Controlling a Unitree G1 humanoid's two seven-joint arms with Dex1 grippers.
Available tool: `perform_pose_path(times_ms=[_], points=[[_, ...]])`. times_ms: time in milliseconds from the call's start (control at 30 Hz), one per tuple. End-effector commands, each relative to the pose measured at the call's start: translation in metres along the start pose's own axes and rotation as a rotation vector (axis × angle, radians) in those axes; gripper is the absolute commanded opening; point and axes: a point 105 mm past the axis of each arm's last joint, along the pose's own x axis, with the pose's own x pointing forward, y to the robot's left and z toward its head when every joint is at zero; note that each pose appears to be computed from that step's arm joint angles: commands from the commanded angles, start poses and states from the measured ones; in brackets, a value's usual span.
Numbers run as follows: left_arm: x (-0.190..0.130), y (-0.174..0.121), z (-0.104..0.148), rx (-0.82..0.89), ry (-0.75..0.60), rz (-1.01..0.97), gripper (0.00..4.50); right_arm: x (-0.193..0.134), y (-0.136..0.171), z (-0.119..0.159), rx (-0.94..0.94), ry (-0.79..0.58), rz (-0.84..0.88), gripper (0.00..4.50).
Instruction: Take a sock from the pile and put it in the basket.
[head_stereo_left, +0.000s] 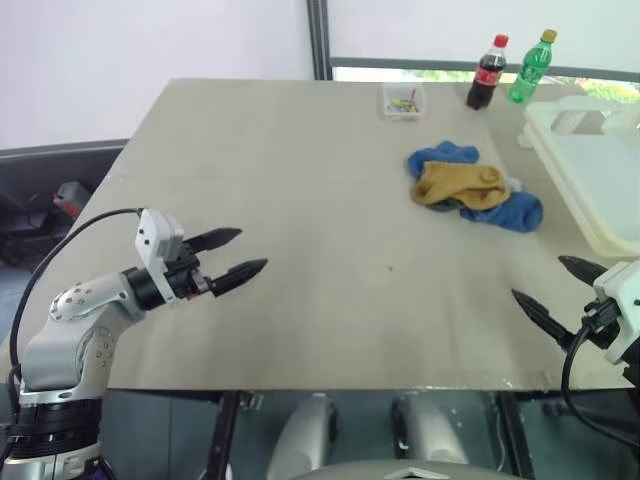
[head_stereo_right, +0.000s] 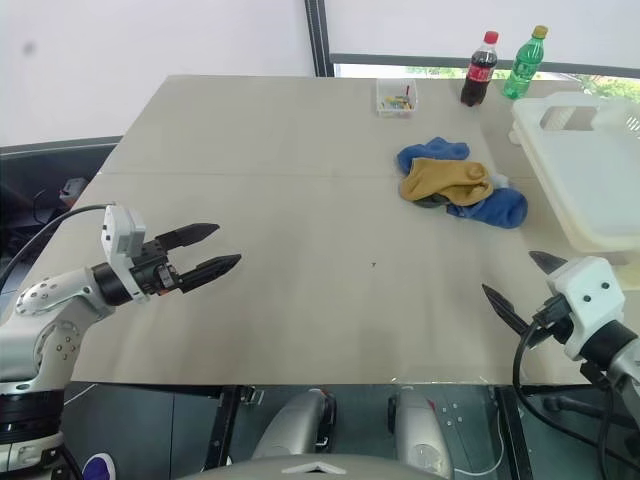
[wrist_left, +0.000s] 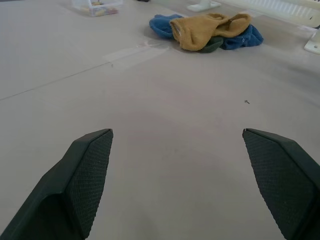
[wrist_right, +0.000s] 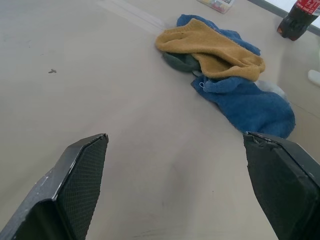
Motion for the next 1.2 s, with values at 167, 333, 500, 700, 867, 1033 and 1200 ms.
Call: perform_pose_path(times_ms=[167,333,500,700,867,1033,1200], points=[[0.008,-0.011,0.020,0.026,-0.086,-0.024,4.45,0.025,0.001,0.008,-0.017,-0.004,-0.022,4.50],[0.009,-0.013,0.021,0.028,-0.093,-0.024,4.45,0.044,-0.003,0.013,0.001,-0.010,-0.032,4.50],[0.021,-0.022,0.023,0.046,-0.101,-0.039,4.45,0.090,-0.011,0.025,-0.009,-0.040,-0.036,4.50],[0.045,-0.035,0.030,0.059,-0.145,-0.054,4.49,0.168,-0.013,0.040,-0.025,-0.068,-0.044,4.24],[0.049,-0.040,0.030,0.055,-0.162,-0.031,4.50,0.215,-0.007,0.045,-0.039,-0.061,-0.028,3.74],[0.046,-0.043,0.030,0.052,-0.170,0.009,4.50,0.247,-0.007,0.041,-0.052,-0.031,-0.044,3.74],[0.039,-0.044,0.029,0.053,-0.166,0.038,4.50,0.259,-0.006,0.035,-0.056,-0.016,-0.059,3.20]])
